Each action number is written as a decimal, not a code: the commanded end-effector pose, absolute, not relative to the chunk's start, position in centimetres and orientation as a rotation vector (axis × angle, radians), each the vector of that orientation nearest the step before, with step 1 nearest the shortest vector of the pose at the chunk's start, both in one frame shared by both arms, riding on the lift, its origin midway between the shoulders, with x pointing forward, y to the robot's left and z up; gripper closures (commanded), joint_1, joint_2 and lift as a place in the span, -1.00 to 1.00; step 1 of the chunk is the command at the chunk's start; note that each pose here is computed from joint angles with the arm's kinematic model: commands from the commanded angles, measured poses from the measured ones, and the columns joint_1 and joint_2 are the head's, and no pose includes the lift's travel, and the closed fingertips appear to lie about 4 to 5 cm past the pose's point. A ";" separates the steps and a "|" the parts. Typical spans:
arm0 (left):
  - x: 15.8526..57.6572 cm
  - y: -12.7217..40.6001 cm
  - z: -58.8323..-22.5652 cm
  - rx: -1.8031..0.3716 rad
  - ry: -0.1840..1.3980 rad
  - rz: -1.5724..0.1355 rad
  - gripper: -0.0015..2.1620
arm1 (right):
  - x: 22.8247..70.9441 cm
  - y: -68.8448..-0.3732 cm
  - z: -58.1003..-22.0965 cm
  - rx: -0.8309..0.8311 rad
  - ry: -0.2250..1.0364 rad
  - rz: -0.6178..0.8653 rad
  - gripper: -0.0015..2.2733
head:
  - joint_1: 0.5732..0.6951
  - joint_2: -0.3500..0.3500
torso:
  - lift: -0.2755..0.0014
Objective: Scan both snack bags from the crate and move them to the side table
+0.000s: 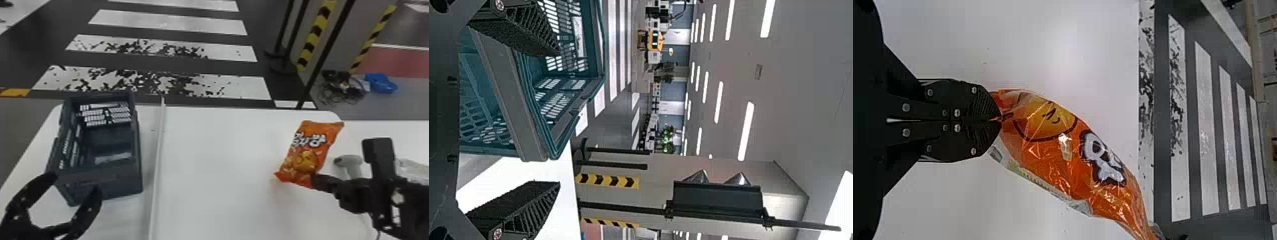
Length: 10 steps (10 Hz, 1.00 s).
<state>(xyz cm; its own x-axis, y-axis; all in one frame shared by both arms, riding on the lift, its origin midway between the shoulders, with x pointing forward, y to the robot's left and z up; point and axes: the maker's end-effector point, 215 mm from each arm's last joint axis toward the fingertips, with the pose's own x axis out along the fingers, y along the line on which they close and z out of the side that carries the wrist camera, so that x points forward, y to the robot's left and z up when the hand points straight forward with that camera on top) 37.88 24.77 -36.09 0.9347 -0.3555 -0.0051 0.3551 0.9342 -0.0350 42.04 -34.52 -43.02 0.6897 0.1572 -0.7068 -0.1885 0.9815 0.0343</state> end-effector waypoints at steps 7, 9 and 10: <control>37.9 24.9 -36.6 -0.037 0.025 -0.360 -0.92 | 38.7 -30.5 -44.5 -1.075 0.794 0.019 0.97 | 1.00 -0.34 | 0.28; 38.0 25.0 -36.8 -0.036 0.027 -0.359 -0.92 | 37.1 -26.1 -47.1 -1.170 0.777 0.123 0.97 | 1.00 -0.21 | 0.28; 37.9 25.0 -37.0 -0.036 0.030 -0.358 -0.92 | 36.6 -23.6 -47.8 -1.180 0.759 0.179 0.96 | 1.00 -0.15 | 0.28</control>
